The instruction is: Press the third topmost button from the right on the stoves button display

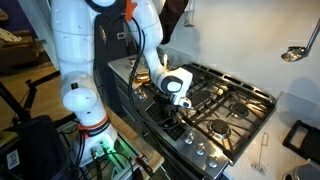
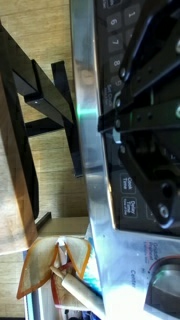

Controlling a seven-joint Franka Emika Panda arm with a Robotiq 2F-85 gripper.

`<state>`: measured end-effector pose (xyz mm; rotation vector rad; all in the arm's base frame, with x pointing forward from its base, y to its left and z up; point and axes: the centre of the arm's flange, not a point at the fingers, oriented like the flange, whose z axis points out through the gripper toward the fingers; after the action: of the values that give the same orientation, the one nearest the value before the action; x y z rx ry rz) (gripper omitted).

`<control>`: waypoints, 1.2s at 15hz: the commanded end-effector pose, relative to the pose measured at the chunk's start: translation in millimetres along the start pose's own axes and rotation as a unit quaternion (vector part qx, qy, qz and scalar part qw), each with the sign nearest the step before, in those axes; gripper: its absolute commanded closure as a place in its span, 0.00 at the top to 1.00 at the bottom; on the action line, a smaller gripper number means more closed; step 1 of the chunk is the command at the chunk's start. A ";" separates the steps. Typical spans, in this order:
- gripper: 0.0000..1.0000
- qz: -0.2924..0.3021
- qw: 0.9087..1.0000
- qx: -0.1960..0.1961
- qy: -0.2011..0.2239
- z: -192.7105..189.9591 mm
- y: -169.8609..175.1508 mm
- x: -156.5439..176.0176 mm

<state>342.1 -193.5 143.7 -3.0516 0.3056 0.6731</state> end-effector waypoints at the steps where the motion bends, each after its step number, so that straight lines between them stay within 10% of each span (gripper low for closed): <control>1: 0.00 -0.022 1.000 0.017 0.005 -4.3 2.1 -7.7; 11: 0.00 -0.014 0.998 0.048 0.032 -95.1 9.9 -89.0; 12: 0.21 -0.013 0.998 0.038 0.058 -105.6 9.9 -97.5; 18: 0.65 -0.014 0.979 0.001 0.204 -167.7 7.6 -148.0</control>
<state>310.9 -194.6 320.9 -3.1059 0.2517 0.2554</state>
